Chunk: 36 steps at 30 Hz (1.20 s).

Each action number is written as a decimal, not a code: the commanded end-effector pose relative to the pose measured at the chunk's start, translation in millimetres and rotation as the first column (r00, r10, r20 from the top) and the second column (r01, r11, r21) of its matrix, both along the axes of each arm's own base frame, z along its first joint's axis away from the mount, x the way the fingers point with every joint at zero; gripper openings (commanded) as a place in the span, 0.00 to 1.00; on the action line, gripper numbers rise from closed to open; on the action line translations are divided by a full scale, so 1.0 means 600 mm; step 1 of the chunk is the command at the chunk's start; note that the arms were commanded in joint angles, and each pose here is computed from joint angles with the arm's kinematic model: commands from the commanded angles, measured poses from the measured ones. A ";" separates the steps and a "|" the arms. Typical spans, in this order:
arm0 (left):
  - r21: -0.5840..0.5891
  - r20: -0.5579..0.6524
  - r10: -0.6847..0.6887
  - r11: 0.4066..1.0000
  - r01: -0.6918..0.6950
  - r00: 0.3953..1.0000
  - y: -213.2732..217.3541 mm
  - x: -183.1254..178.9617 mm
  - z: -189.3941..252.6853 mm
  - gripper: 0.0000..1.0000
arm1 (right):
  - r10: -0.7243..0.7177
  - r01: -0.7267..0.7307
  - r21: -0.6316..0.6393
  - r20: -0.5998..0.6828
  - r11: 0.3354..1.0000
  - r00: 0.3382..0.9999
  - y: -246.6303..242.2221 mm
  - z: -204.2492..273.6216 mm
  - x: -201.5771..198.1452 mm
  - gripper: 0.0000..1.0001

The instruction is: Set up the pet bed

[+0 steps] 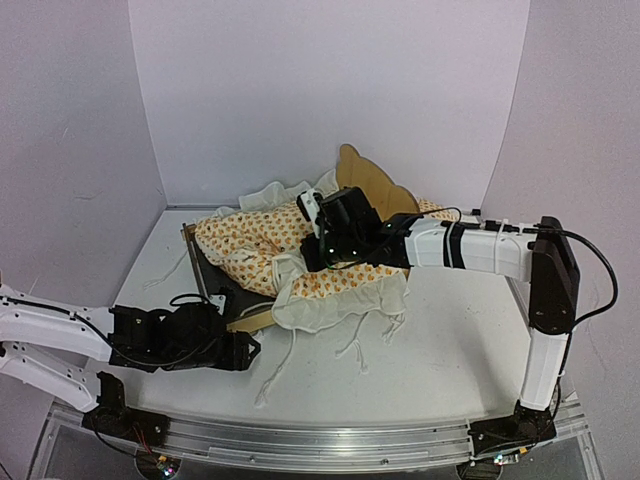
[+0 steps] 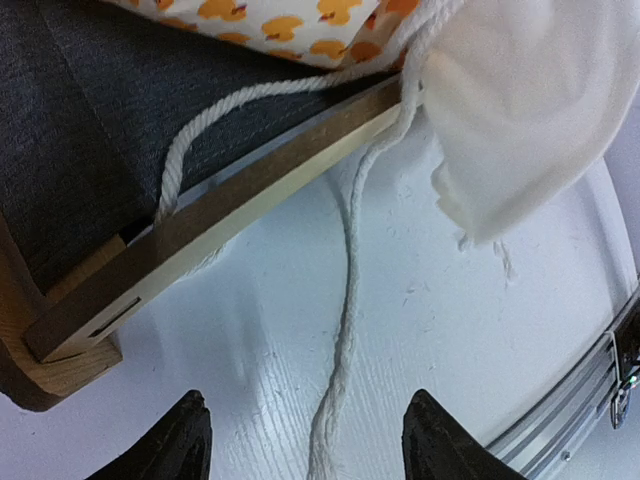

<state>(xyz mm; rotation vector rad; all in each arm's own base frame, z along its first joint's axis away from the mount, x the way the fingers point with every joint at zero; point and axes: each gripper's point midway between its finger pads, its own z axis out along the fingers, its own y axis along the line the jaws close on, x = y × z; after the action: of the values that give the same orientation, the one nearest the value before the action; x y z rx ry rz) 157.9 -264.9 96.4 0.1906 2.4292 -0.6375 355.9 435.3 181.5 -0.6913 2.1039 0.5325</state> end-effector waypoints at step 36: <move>-0.042 0.115 -0.038 0.998 0.043 0.993 -0.008 0.343 0.081 0.28 | 0.297 -0.395 -0.340 -0.307 0.853 0.904 -0.028 0.018 -0.236 0.69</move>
<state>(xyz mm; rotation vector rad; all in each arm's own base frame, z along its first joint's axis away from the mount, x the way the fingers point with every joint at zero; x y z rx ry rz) 339.8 -264.3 123.8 0.2130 2.3865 -0.6788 274.1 449.9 187.5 -1.0997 2.3926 0.6450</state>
